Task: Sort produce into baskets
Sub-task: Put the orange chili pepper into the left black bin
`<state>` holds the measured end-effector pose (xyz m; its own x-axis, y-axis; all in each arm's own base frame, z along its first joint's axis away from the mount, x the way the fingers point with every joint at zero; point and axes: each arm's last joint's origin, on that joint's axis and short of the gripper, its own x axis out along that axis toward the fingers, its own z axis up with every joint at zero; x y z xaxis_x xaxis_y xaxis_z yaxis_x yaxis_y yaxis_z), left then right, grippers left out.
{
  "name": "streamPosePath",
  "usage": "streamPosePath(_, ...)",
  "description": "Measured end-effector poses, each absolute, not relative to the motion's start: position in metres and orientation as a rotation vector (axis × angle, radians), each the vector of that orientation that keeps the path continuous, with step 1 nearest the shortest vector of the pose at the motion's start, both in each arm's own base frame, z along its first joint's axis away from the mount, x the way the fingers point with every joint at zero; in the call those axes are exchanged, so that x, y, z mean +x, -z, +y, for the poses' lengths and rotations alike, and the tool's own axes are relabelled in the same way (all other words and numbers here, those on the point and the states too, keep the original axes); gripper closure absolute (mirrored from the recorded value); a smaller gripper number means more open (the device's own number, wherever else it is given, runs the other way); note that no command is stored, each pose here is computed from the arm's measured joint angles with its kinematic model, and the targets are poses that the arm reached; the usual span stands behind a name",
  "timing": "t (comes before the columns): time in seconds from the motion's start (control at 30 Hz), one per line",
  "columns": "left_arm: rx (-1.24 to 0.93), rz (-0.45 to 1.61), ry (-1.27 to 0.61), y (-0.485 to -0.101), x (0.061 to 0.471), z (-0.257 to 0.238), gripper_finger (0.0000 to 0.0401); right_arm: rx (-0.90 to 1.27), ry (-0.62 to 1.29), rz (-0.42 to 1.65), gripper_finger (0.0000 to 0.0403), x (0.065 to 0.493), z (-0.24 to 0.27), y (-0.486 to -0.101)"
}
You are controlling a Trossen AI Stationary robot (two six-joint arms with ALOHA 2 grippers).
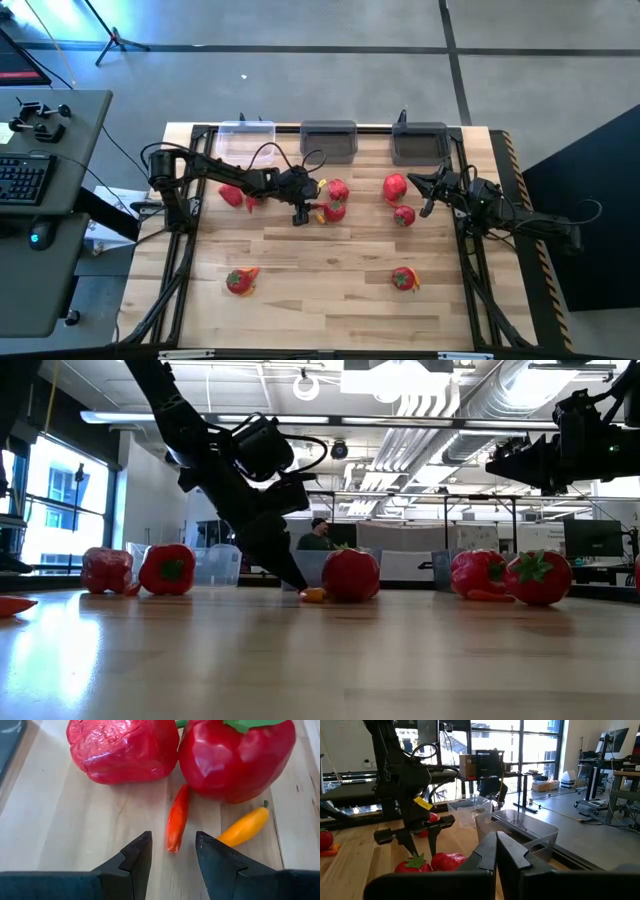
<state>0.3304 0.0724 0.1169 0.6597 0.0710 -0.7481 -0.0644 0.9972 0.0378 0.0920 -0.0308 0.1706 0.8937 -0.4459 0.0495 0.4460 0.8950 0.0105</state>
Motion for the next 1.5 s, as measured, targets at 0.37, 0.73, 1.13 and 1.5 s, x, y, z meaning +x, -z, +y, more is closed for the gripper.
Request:
streamPosePath(0.37,0.021,0.862,-0.063,-0.108,0.331,0.075,0.0286,-0.001,0.462,-0.051,0.0403,0.092,-0.031,-0.171)
streamPosePath(0.73,0.089,0.857,-0.04,-0.108,0.33,0.08,0.034,-0.001,0.463,-0.051,0.0403,0.092,-0.031,-0.171)
streamPosePath(1.13,0.098,0.881,-0.021,-0.108,0.329,0.079,0.0398,-0.001,0.462,-0.051,0.0403,0.092,-0.031,-0.171)
streamPosePath(1.5,0.073,1.001,-0.165,-0.133,0.307,0.084,0.0398,-0.001,0.462,-0.051,0.0403,0.092,-0.031,-0.171)
